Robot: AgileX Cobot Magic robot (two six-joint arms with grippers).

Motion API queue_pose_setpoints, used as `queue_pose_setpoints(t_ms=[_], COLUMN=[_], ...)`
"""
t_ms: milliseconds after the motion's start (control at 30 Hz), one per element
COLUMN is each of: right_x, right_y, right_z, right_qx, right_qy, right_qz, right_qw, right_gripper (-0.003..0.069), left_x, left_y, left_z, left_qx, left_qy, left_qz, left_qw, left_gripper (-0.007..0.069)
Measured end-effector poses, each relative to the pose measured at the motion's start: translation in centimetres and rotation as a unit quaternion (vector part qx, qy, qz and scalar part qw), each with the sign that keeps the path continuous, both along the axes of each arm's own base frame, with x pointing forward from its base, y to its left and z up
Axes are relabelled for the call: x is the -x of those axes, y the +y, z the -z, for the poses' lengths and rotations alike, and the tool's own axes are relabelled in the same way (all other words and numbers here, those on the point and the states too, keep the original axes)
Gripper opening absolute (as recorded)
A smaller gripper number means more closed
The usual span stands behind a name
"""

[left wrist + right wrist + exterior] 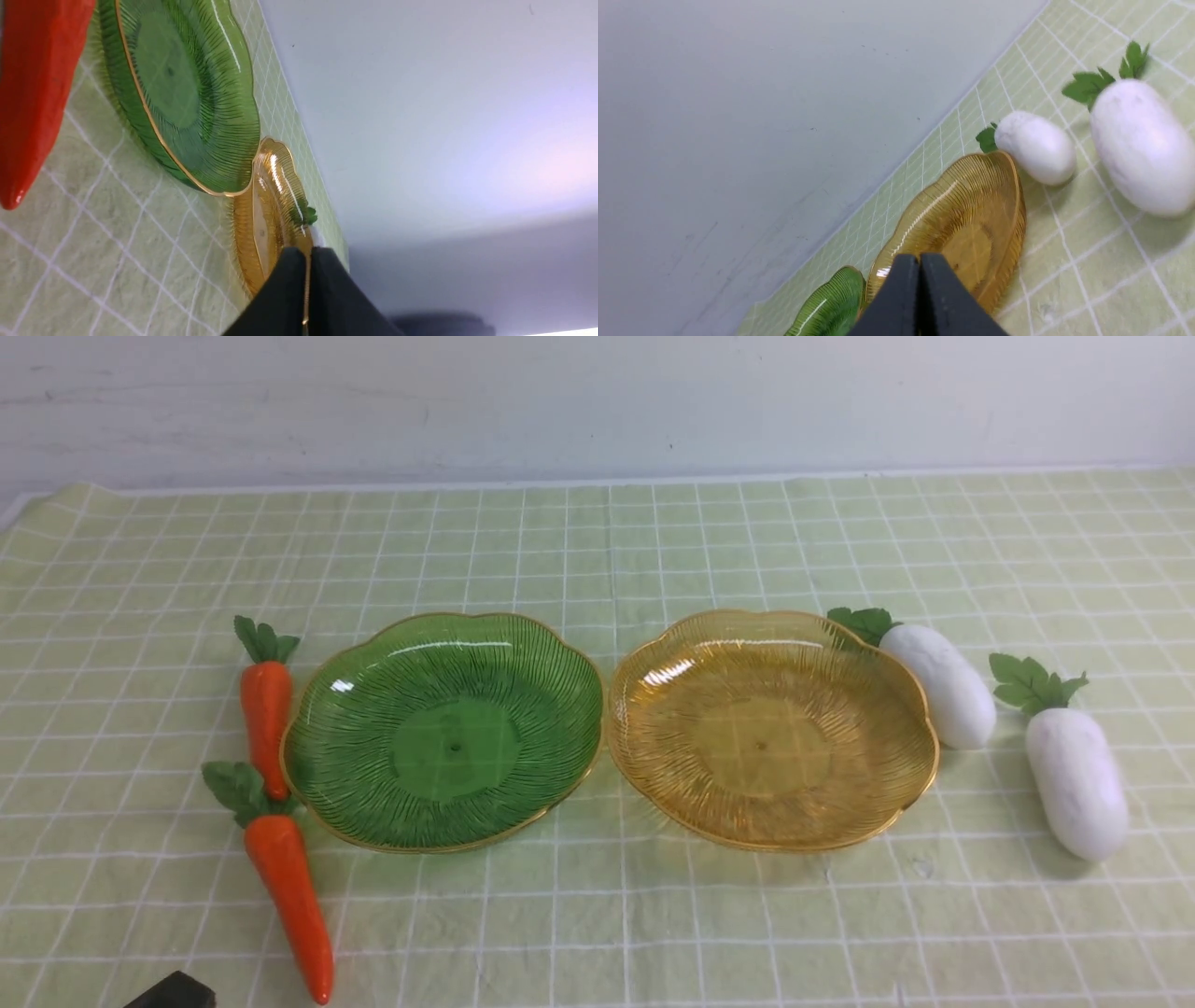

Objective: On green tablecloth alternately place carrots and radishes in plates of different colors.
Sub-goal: 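Place the white radish on the plate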

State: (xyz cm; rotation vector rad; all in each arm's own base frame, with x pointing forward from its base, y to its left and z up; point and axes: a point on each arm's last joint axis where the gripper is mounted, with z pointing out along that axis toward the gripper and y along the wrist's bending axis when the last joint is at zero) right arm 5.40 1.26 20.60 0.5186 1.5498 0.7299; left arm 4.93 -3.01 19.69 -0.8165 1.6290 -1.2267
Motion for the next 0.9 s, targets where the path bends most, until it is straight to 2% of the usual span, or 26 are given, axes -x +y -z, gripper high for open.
queue_pose_setpoints(t_ms=[133,200,233,267,367,400,533,667,767,900], right_x=[1.0,1.1,1.0,0.2,-2.1,-3.2,-6.8,-10.3,-13.6,-16.9], right_y=[-0.2,-0.2,-0.2,0.2,0.8,1.0,1.0,0.6,0.5,0.2], right_z=[-5.0,-7.0,-7.1,-7.9,-7.5,-6.9,-5.5,-5.3,-5.4,-4.8], right_qx=[0.141,0.195,0.199,0.232,0.269,0.284,0.306,0.332,0.327,0.346], right_qy=[-0.093,-0.103,-0.101,-0.062,0.046,0.105,0.260,0.328,0.358,0.368], right_qz=[0.021,0.021,0.020,-0.006,-0.070,-0.101,-0.164,-0.178,-0.179,-0.171], right_qw=[0.985,0.975,0.975,0.971,0.960,0.948,0.901,0.866,0.856,0.846], right_gripper=[-0.0015,-0.0015,-0.0015,-0.0015,-0.0015,-0.0015,-0.0015,-0.0008,0.0014,0.0083], left_x=[0.6,0.3,0.2,-0.5,-1.7,-2.4,-4.8,-7.5,-9.2,-10.1], left_y=[-0.4,-0.7,-0.8,-1.4,-2.1,-2.3,-2.5,-2.5,-2.6,-2.6], left_z=[-3.7,-4.9,-5.1,-5.3,-4.8,-4.4,-3.6,-3.2,-3.1,-2.9], left_qx=[-0.084,-0.129,-0.134,-0.188,-0.259,-0.283,-0.330,-0.347,-0.347,-0.347], left_qy=[-0.065,-0.061,-0.061,-0.024,0.056,0.095,0.188,0.224,0.237,0.243], left_qz=[0.030,0.055,0.059,0.110,0.205,0.246,0.338,0.372,0.386,0.388], left_qw=[0.994,0.988,0.987,0.976,0.942,0.922,0.861,0.831,0.821,0.819], left_gripper=[-0.0005,-0.0005,-0.0005,-0.0005,-0.0005,-0.0005,-0.0005,-0.0005,-0.0005,-0.0005])
